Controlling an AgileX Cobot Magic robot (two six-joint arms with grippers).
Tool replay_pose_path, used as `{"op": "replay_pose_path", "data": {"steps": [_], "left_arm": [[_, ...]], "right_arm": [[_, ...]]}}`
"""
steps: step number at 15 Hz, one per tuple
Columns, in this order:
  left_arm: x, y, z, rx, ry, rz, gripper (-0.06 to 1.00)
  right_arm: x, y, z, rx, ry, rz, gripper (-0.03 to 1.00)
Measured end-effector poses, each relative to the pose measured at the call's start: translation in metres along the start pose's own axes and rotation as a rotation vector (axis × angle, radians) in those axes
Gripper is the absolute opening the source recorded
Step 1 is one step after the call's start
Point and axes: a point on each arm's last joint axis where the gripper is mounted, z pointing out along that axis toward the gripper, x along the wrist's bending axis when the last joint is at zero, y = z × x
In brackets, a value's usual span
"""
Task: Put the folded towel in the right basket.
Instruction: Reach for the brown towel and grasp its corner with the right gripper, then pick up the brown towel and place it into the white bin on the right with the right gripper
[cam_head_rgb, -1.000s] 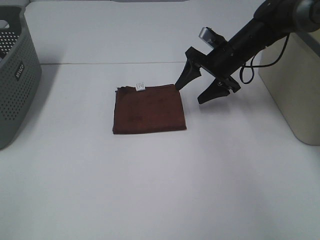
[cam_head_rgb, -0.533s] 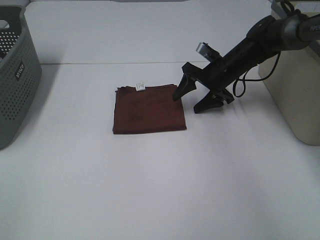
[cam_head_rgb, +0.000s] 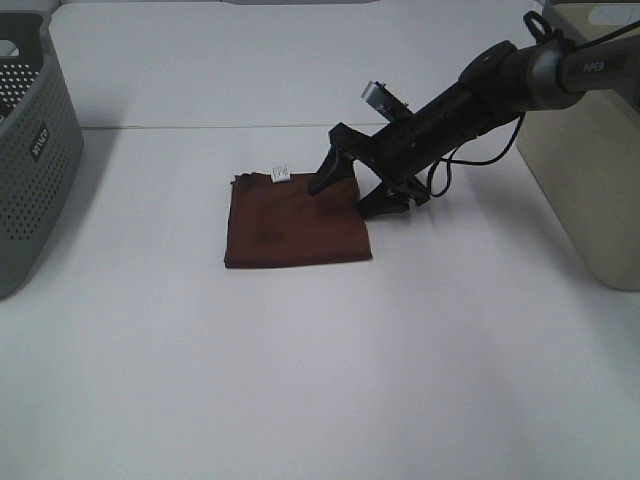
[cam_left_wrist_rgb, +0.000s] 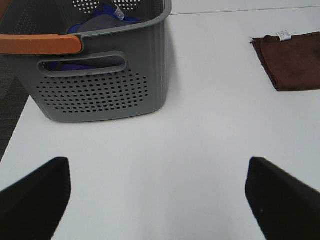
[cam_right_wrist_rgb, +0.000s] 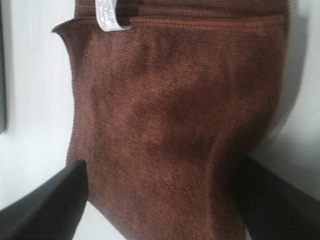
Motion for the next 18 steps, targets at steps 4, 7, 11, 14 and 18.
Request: {"op": "replay_pose_path", "data": {"steps": [4, 7, 11, 14, 18], "left_arm": [[0.000, 0.000, 0.000, 0.000, 0.000, 0.000, 0.88], [0.000, 0.000, 0.000, 0.000, 0.000, 0.000, 0.88], [0.000, 0.000, 0.000, 0.000, 0.000, 0.000, 0.88], [0.000, 0.000, 0.000, 0.000, 0.000, 0.000, 0.88], [0.000, 0.000, 0.000, 0.000, 0.000, 0.000, 0.88]], "right_arm": [[0.001, -0.004, 0.019, -0.004, 0.022, 0.027, 0.38], [-0.002, -0.005, 0.022, -0.007, 0.013, 0.031, 0.02], [0.013, -0.005, 0.016, 0.032, 0.102, -0.003, 0.02], [0.048, 0.005, -0.020, 0.029, 0.122, -0.103, 0.02], [0.079, 0.007, -0.070, 0.087, -0.035, -0.235, 0.02]]}}
